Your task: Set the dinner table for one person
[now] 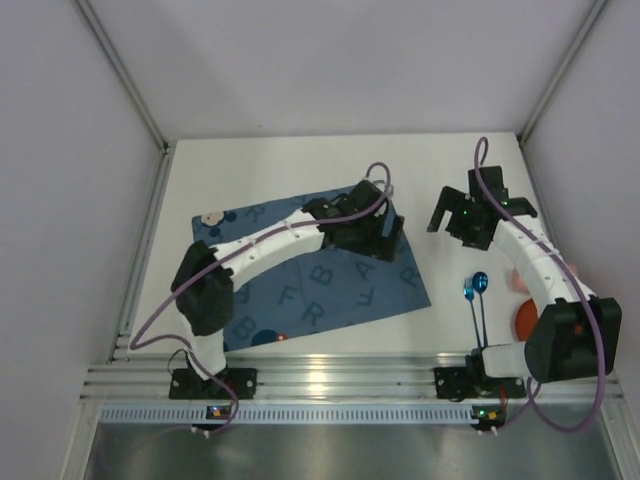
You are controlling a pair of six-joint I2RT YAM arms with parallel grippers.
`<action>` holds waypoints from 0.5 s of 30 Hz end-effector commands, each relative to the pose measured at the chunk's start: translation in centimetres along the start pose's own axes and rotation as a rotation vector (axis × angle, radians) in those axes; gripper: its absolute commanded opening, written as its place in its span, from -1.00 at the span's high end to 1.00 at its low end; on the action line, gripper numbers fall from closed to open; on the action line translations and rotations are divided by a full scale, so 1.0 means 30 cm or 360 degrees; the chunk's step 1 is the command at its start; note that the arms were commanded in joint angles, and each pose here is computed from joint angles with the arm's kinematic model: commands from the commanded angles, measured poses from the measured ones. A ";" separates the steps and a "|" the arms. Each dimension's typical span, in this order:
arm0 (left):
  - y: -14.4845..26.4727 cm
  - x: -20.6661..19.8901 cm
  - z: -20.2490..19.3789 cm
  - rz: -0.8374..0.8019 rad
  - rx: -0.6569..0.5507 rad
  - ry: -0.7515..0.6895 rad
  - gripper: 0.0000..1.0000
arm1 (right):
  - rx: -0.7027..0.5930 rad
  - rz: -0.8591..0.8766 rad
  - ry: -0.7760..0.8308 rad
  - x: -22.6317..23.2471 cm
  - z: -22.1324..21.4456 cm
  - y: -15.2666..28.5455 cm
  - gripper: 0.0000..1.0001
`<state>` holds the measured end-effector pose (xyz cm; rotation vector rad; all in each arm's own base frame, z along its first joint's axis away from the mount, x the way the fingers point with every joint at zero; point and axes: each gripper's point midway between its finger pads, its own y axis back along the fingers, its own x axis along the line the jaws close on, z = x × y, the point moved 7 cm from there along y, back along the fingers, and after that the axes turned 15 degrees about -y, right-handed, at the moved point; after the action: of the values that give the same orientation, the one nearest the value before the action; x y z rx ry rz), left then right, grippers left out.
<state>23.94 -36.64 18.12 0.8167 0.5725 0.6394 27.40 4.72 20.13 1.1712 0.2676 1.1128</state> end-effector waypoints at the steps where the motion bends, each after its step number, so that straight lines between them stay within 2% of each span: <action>1: 0.263 0.106 0.066 0.0291 -0.0241 0.0170 -0.97 | 0.0118 0.0243 -0.0079 0.092 0.014 -0.012 -0.98; 2: 0.346 0.140 0.070 0.0338 -0.0317 0.0229 -0.97 | 0.0123 0.0369 -0.0061 0.137 0.020 -0.022 -0.97; 3: 0.375 0.186 0.054 0.0381 -0.0323 0.0301 -0.97 | 0.0244 0.0479 -0.0024 0.188 -0.019 -0.039 -0.96; 4: 0.372 0.304 -0.003 0.0461 -0.0280 0.0453 -0.97 | 0.0266 0.0539 0.0011 0.233 -0.021 -0.042 -0.96; 5: 0.436 0.347 -0.026 0.0483 -0.0351 0.0517 -0.97 | 0.0284 0.0585 0.0051 0.275 -0.030 -0.049 -0.92; 6: 0.407 0.410 -0.116 0.0551 -0.0269 0.0594 -0.97 | 0.0348 0.0626 0.0128 0.346 -0.052 -0.070 -0.89; 7: 0.432 0.504 -0.152 0.0640 -0.0286 0.0716 -0.97 | 0.0376 0.0645 0.0162 0.384 -0.063 -0.082 -0.88; 9: 0.437 0.573 -0.252 0.0713 -0.0228 0.0795 -0.97 | 0.0490 0.0652 0.0222 0.455 -0.110 -0.147 -0.72; 10: 0.445 0.625 -0.286 0.0766 -0.0210 0.0846 -0.97 | 0.0479 0.0707 0.0240 0.513 -0.088 -0.144 -0.58; 11: 0.438 0.646 -0.312 0.0779 -0.0186 0.0871 -0.97 | 0.0498 0.0717 0.0241 0.538 -0.086 -0.160 -0.06; 12: 0.432 0.664 -0.334 0.0784 -0.0169 0.0897 -0.97 | 0.0578 0.0682 0.0225 0.555 -0.113 -0.225 0.22; 13: 0.412 0.698 -0.382 0.0797 -0.0121 0.0940 -0.97 | 0.0571 0.0714 0.0215 0.593 -0.093 -0.232 0.52; 14: 0.392 0.706 -0.382 0.0738 -0.0147 0.0950 -0.97 | 0.0596 0.0703 0.0198 0.605 -0.096 -0.261 0.99; 15: 0.371 0.717 -0.408 0.0723 -0.0126 0.0968 -0.97 | 0.0652 0.0662 0.0172 0.606 -0.115 -0.321 1.00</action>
<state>26.72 -9.93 16.98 0.6972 0.8846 1.3901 37.12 20.62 17.79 1.5132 0.3901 1.5300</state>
